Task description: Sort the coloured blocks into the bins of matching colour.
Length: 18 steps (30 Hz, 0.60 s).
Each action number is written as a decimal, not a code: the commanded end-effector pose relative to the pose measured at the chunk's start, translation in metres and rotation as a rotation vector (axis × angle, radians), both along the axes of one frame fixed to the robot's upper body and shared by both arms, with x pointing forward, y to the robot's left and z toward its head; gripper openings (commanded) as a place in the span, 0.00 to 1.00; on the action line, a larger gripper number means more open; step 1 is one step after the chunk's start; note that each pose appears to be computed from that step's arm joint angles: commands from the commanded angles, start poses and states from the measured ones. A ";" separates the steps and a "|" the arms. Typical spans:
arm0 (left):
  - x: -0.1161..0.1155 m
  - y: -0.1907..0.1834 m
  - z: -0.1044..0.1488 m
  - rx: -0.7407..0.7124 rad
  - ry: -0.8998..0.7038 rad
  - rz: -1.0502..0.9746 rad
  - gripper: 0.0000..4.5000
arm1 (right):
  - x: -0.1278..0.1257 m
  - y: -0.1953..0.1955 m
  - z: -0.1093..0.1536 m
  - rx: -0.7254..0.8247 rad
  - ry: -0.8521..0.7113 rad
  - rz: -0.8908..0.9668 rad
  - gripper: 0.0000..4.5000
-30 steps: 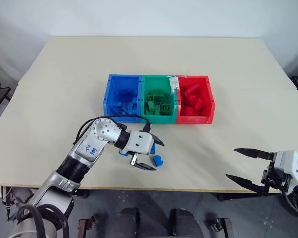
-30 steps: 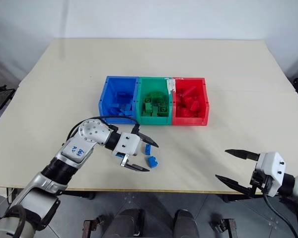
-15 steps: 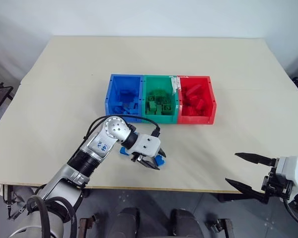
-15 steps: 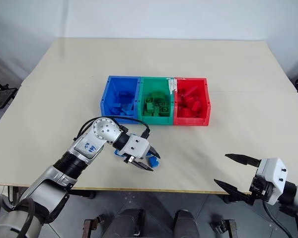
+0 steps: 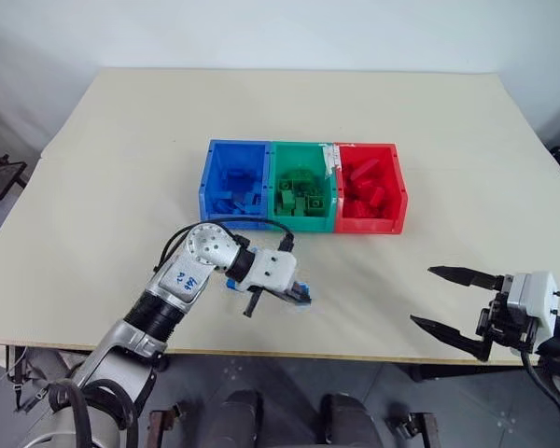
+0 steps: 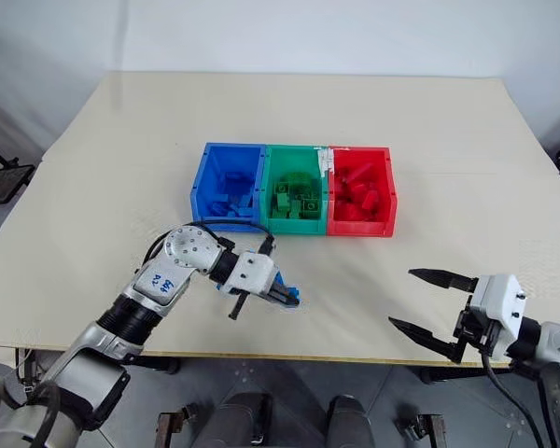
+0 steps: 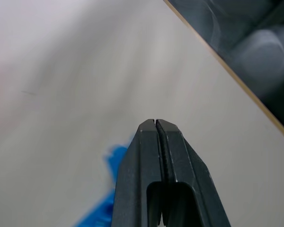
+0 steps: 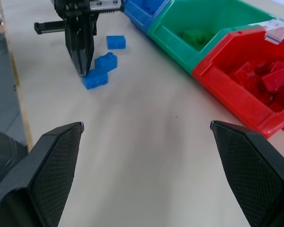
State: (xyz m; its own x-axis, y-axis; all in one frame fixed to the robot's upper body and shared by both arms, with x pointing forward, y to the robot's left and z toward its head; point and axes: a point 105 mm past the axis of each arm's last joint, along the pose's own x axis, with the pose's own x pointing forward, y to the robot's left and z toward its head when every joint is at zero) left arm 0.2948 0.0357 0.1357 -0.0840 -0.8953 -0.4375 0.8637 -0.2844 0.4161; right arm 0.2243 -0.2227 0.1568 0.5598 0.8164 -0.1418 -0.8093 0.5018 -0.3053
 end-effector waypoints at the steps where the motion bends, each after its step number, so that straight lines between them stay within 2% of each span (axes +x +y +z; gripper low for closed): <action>1: -0.006 0.010 0.016 -0.087 -0.028 0.004 0.01 | 0.002 0.001 0.003 0.016 -0.006 0.013 1.00; 3: -0.008 0.012 0.018 -0.101 -0.023 -0.001 0.01 | 0.003 0.002 0.002 0.015 -0.003 0.020 1.00; 6: -0.010 0.012 0.016 -0.067 -0.052 -0.027 0.13 | 0.005 0.002 0.002 0.013 -0.003 0.027 1.00; 15: 0.005 0.005 0.002 0.158 -0.163 -0.174 0.74 | 0.000 -0.006 0.000 -0.018 0.023 0.030 1.00; 18: 0.011 0.005 -0.003 0.226 -0.167 -0.184 0.74 | -0.003 -0.008 0.000 -0.023 0.029 0.023 1.00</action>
State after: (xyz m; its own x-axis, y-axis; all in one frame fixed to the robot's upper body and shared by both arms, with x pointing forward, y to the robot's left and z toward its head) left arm 0.3043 0.0410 0.1329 -0.1452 -0.7778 -0.6114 0.7382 -0.4967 0.4565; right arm 0.2239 -0.2268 0.1457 0.5261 0.8308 -0.1818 -0.8414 0.4773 -0.2536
